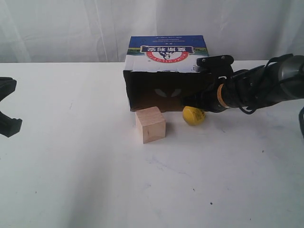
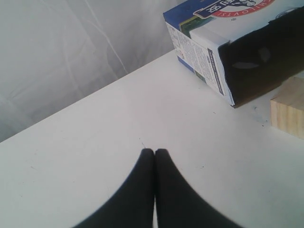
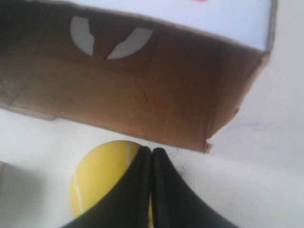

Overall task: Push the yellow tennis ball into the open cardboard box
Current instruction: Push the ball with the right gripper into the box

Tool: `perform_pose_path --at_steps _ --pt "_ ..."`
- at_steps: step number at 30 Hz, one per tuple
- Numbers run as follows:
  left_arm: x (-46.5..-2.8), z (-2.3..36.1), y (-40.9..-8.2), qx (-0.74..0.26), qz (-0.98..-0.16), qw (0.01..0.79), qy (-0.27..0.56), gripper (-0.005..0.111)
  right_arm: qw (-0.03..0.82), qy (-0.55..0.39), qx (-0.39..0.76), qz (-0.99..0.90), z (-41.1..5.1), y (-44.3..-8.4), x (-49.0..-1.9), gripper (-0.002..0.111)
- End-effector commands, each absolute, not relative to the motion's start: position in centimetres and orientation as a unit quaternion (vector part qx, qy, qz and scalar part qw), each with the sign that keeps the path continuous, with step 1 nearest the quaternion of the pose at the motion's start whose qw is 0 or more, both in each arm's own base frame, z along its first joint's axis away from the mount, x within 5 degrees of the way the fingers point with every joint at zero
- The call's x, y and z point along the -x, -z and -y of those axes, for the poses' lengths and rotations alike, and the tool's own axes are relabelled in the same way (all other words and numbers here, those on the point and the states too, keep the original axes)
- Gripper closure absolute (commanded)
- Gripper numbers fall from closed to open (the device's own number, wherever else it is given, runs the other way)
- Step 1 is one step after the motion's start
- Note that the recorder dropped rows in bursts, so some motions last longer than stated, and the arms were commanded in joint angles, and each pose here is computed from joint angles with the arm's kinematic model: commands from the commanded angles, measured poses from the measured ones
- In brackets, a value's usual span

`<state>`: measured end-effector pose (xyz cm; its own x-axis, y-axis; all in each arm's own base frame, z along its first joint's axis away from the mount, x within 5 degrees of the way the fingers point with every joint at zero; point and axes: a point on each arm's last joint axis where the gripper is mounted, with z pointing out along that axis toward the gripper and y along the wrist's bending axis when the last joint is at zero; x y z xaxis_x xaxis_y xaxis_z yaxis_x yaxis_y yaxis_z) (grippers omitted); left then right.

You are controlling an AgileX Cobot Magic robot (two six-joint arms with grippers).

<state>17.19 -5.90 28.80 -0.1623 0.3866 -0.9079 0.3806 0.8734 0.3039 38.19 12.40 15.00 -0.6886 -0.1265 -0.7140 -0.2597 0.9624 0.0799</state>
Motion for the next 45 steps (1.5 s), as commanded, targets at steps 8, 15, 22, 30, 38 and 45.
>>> perform_pose_path --at_steps 8,15,22,30,38,45 --pt "-17.1 5.9 -28.6 -0.276 -0.755 0.595 -0.016 0.107 0.386 -0.104 0.125 -0.908 -12.7 -16.1 -37.7 0.108" --pt "-17.1 5.9 -28.6 -0.276 -0.755 0.595 -0.016 0.107 0.389 -0.102 0.13 -0.906 -12.7 -16.4 -37.7 0.108" --pt "-17.1 5.9 -28.6 -0.276 -0.755 0.595 -0.016 0.107 0.419 -0.093 0.141 -0.892 -12.5 -18.7 -37.4 0.108" --pt "-17.1 5.9 -28.6 -0.276 -0.755 0.595 -0.016 0.107 0.374 -0.23 0.156 -0.885 -14.4 -20.0 -35.4 0.108" --pt "-17.1 5.9 -28.6 -0.276 -0.755 0.595 -0.016 0.107 0.307 -0.24 0.118 -0.913 -13.7 -16.7 -33.0 0.108" --pt "-17.1 5.9 -28.6 -0.276 -0.755 0.595 -0.016 0.107 0.281 -0.209 0.102 -0.931 -13.0 -14.3 -32.1 0.108"
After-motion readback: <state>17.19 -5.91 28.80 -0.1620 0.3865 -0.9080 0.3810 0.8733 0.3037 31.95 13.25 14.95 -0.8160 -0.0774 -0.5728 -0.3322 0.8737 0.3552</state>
